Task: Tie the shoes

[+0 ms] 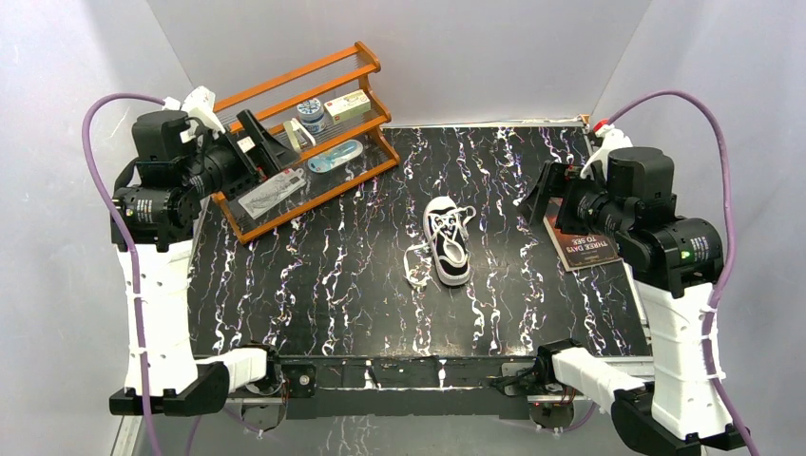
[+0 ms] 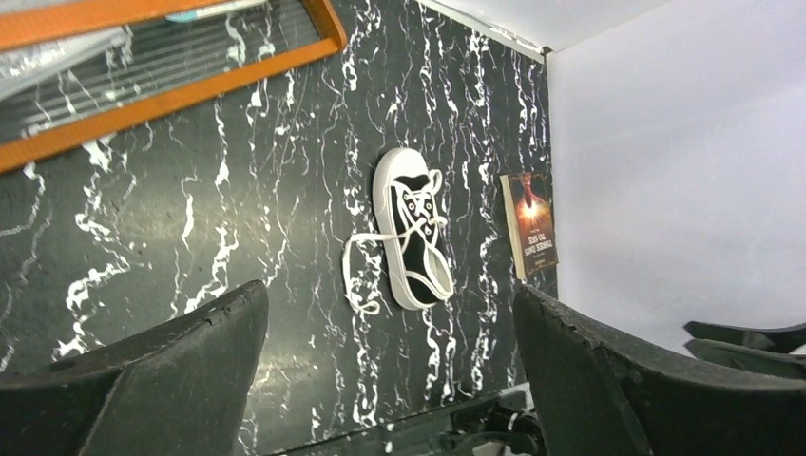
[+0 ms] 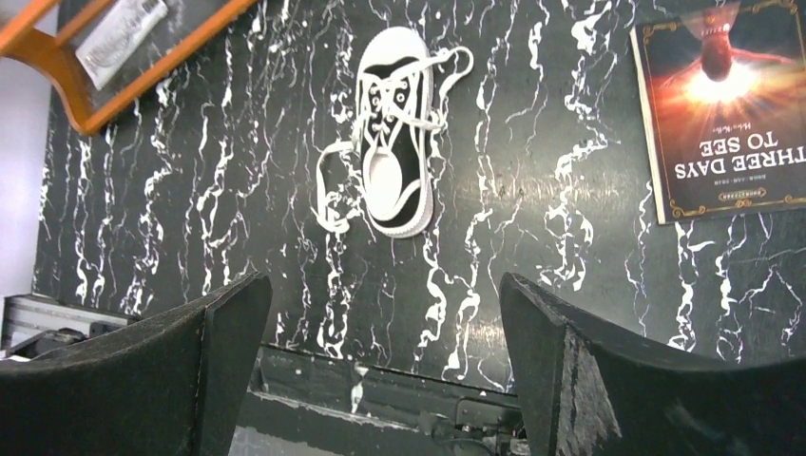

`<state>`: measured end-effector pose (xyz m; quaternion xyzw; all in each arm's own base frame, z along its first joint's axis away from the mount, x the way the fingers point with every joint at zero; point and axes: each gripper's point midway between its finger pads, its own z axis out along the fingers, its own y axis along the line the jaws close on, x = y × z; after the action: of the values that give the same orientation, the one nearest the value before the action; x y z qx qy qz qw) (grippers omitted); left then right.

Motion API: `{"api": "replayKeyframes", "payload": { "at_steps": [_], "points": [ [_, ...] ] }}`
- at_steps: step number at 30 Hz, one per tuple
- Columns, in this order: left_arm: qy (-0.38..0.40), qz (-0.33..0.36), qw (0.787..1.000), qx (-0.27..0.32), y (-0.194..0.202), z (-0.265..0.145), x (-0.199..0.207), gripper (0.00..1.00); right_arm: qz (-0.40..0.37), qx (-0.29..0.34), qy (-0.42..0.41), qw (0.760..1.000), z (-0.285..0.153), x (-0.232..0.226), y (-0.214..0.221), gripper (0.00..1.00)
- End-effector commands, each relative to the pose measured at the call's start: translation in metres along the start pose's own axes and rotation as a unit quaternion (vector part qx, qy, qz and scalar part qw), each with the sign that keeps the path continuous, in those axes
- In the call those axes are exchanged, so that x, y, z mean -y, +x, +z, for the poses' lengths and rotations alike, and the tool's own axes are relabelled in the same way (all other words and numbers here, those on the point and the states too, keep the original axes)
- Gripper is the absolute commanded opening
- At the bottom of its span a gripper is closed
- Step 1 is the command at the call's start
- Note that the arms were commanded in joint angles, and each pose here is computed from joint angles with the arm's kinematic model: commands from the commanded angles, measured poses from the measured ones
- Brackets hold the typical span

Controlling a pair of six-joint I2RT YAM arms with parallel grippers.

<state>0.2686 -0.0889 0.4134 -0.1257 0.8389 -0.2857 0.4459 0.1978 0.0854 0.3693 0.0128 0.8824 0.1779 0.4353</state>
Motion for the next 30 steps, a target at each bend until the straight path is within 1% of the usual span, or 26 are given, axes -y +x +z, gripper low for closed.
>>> {"api": "replayKeyframes", "payload": {
  "at_steps": [1, 8, 11, 13, 15, 18, 20, 24, 27, 30],
  "points": [
    [0.029, -0.056, 0.997, -0.051, 0.022, -0.009, 0.005, 0.97, -0.008, -0.014, -0.005, 1.0, 0.002, 0.003, 0.011, 0.99],
    [0.054, -0.127, 0.985, -0.107, 0.048, -0.002, 0.003, 0.98, -0.015, -0.055, -0.041, 0.998, 0.024, -0.001, 0.035, 0.99],
    [0.063, -0.156, 0.977, -0.133, 0.059, 0.004, 0.002, 0.98, -0.009, -0.084, -0.053, 0.995, 0.041, -0.001, 0.05, 0.98],
    [0.064, -0.166, 0.973, -0.147, 0.067, 0.01, 0.003, 0.98, -0.003, -0.108, -0.067, 0.992, 0.057, -0.001, 0.064, 0.98],
    [0.06, -0.168, 0.969, -0.171, 0.082, 0.017, 0.007, 0.98, 0.006, -0.14, -0.082, 0.987, 0.075, -0.002, 0.08, 0.99],
    [0.047, -0.167, 0.962, -0.211, 0.115, 0.034, 0.015, 0.98, 0.011, -0.181, -0.12, 0.976, 0.1, -0.008, 0.099, 0.99],
    [0.04, -0.166, 0.955, -0.242, 0.141, 0.045, 0.022, 0.98, 0.017, -0.211, -0.129, 0.969, 0.118, -0.007, 0.111, 0.98],
    [0.038, -0.143, 0.946, -0.289, 0.187, 0.064, 0.039, 0.98, 0.027, -0.273, -0.135, 0.952, 0.152, -0.004, 0.129, 0.9],
    [0.021, -0.103, 0.941, -0.322, 0.216, 0.077, 0.044, 0.98, 0.016, -0.277, -0.125, 0.953, 0.18, -0.001, 0.13, 0.87],
    [0.01, -0.068, 0.937, -0.342, 0.233, 0.09, 0.043, 0.98, 0.0, -0.288, -0.104, 0.952, 0.21, 0.005, 0.131, 0.85]
  ]
}}
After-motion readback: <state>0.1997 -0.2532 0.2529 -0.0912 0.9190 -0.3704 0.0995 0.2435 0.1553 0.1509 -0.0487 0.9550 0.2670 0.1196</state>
